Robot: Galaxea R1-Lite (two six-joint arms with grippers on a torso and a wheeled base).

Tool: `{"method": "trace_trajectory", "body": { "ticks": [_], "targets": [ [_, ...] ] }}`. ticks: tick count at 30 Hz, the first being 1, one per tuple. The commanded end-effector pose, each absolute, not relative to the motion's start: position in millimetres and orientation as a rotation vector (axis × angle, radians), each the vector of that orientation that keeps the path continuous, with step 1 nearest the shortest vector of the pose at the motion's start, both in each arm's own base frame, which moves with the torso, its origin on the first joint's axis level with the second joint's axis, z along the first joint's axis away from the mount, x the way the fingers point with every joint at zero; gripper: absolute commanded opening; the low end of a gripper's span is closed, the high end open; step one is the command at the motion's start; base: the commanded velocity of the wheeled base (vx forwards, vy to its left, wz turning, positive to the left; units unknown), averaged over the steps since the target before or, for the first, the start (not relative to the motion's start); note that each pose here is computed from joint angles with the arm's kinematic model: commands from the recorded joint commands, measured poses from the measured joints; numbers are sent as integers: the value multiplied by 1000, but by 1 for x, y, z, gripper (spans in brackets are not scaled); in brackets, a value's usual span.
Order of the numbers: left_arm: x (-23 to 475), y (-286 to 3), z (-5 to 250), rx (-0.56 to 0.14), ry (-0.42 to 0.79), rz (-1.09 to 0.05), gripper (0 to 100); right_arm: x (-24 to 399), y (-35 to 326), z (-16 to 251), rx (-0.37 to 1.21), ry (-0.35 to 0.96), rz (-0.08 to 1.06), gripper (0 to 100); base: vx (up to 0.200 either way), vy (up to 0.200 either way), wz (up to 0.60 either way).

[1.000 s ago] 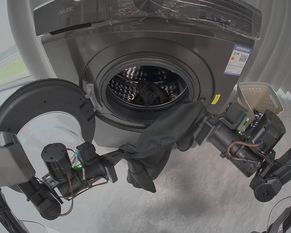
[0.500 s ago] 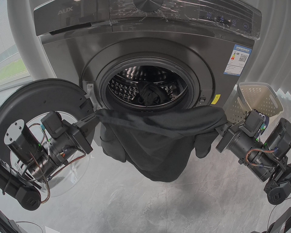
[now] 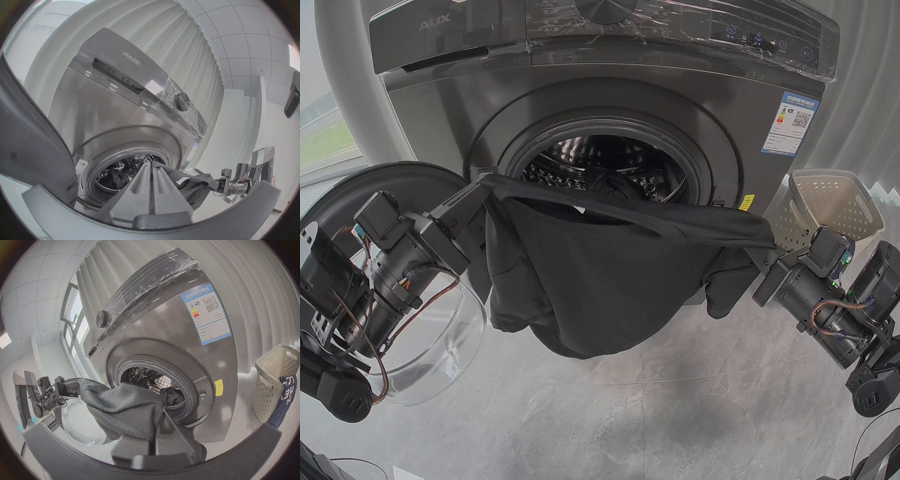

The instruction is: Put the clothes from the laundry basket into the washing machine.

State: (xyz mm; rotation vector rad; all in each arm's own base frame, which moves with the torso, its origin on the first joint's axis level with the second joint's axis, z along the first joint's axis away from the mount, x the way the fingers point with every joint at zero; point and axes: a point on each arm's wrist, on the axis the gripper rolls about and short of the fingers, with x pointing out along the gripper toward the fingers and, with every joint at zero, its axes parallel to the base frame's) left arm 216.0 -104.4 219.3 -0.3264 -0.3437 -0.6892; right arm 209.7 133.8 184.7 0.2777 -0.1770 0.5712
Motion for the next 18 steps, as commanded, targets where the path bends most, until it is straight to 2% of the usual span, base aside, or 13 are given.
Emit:
{"method": "trace_trajectory", "body": {
  "ticks": [1, 6, 18],
  "targets": [
    [213, -103, 230, -340, -390, -676, 0, 214, 135, 186, 284, -190, 564, 0, 0, 0, 0],
    [211, -102, 230, -341, -391, -677, 0, 215, 136, 194, 300, -242, 564, 0, 0, 0, 0],
    [210, -102, 233, -342, -402, -677, 0, 213, 137, 199, 306, -262, 574, 0, 0, 0, 0]
  ]
}}
